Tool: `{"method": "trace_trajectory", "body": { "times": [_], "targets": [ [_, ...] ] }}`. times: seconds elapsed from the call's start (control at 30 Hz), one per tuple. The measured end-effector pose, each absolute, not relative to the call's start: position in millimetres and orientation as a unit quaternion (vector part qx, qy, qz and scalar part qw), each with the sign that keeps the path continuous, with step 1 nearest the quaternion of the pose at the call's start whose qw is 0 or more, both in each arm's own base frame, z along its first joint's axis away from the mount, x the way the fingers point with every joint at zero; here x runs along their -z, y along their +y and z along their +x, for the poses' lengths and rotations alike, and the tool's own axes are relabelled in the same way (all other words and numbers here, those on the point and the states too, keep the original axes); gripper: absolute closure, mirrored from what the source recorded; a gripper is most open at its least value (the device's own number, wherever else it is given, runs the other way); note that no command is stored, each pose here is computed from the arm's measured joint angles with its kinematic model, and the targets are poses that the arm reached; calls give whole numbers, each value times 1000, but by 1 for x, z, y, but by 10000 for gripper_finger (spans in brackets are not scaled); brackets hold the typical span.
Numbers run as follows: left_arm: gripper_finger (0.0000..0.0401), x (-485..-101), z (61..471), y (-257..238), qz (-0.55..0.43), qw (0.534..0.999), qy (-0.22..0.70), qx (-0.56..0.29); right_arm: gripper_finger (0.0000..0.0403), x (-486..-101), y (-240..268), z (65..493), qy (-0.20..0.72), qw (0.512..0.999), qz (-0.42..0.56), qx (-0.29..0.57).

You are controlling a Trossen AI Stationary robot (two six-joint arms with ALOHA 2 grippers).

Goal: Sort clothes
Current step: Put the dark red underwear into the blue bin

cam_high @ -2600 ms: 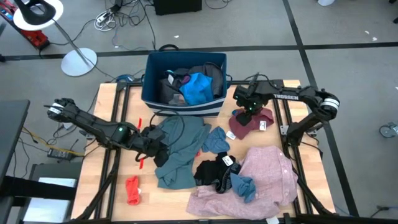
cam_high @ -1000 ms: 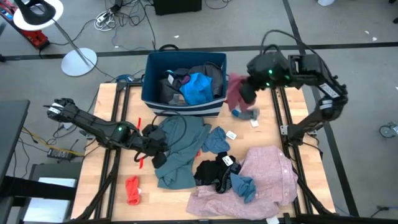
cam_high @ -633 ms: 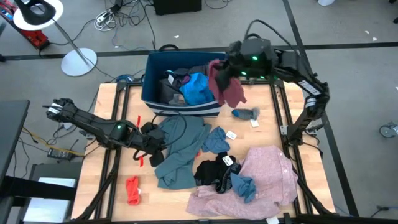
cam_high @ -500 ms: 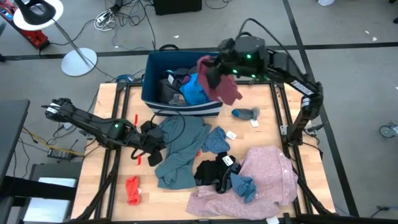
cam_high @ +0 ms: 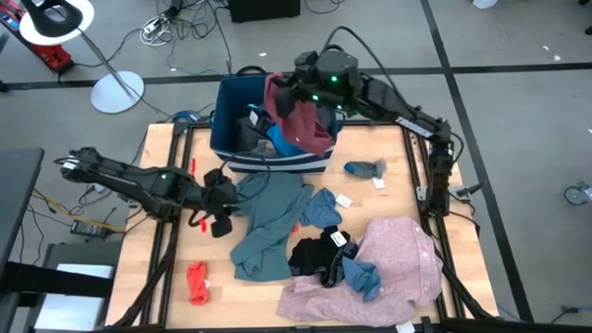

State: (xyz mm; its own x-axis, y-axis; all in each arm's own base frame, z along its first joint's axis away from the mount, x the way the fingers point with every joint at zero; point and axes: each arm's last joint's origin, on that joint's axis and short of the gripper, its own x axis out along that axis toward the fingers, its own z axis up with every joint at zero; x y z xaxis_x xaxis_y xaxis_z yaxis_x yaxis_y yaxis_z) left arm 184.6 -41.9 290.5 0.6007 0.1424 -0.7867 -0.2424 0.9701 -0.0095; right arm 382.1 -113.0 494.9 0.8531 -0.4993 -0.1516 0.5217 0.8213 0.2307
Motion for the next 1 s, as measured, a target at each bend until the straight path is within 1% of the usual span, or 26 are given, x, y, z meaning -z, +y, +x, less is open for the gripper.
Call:
{"method": "trace_trajectory", "body": {
  "times": [0.17, 0.3, 0.4, 0.5, 0.6, 0.67, 0.77, 1.0],
  "targets": [
    [291, -294, 179, -37, -44, 898, 427, -100, 403, -492, -123, 399, -10, 955, 135, 262],
    [291, -296, 177, -35, -39, 899, 426, -90, 403, -487, -131, 401, -5, 952, 144, 268],
    [291, -296, 176, -35, -38, 900, 425, -89, 403, -476, -138, 399, 41, 946, 155, 283],
    [291, -296, 177, -35, -31, 900, 428, -81, 403, -454, -143, 401, 109, 930, 180, 301],
    [291, -296, 177, -33, -25, 900, 429, -78, 402, -429, -148, 403, 179, 905, 211, 322],
    [291, -296, 178, -30, -24, 899, 430, -79, 402, -412, -150, 400, 236, 880, 233, 340],
    [291, -296, 178, -26, -26, 899, 432, -67, 402, -390, -154, 400, 284, 855, 250, 355],
    [291, -300, 184, -17, -38, 909, 414, -40, 398, -362, -156, 403, 322, 834, 266, 361]
  ]
}}
